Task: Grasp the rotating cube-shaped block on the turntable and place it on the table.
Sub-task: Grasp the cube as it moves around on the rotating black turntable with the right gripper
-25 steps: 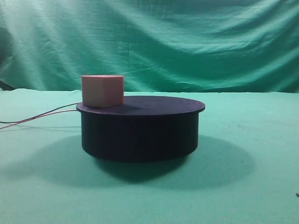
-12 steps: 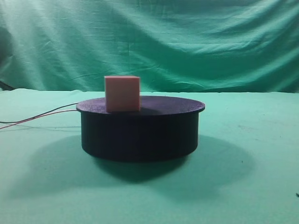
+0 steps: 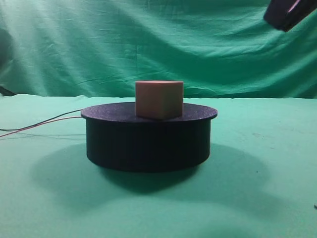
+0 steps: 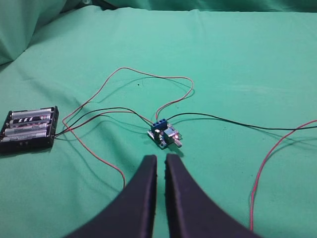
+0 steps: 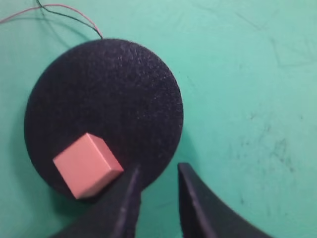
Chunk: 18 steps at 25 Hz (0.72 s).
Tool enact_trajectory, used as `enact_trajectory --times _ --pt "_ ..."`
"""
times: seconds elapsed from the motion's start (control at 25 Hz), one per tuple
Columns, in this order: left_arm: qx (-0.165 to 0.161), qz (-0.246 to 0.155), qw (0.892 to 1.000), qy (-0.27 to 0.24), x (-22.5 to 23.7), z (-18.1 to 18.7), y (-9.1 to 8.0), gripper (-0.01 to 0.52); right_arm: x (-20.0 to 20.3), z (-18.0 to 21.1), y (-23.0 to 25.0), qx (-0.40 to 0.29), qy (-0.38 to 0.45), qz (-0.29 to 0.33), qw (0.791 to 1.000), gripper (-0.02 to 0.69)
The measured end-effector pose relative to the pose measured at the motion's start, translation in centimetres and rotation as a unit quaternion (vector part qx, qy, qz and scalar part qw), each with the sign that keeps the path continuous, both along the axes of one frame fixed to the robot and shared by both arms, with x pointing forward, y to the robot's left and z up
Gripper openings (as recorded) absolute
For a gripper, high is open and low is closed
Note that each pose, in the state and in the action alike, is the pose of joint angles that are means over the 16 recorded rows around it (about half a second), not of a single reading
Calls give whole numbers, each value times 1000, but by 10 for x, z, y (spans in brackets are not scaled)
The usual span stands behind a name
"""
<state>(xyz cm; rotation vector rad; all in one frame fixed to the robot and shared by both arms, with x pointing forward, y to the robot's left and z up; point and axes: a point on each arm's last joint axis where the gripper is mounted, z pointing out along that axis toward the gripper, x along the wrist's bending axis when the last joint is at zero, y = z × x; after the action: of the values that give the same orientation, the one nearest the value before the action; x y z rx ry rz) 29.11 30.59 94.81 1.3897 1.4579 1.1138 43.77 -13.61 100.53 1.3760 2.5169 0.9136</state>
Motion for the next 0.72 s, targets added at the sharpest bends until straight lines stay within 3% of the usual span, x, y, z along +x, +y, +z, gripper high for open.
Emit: enact_trajectory --times 0.24,0.36,0.48,0.72 --pt "0 0 1000 0 0 0 0 0 16 -12 17 9 23 -12 1000 530" --pt "0 0 1000 0 0 0 0 0 22 -20 23 9 29 -15 999 596" --pt "0 0 1000 0 0 0 0 0 27 -30 27 3 31 -14 999 570" --pt "0 0 1000 0 0 0 0 0 34 -44 32 -8 22 -6 1000 415"
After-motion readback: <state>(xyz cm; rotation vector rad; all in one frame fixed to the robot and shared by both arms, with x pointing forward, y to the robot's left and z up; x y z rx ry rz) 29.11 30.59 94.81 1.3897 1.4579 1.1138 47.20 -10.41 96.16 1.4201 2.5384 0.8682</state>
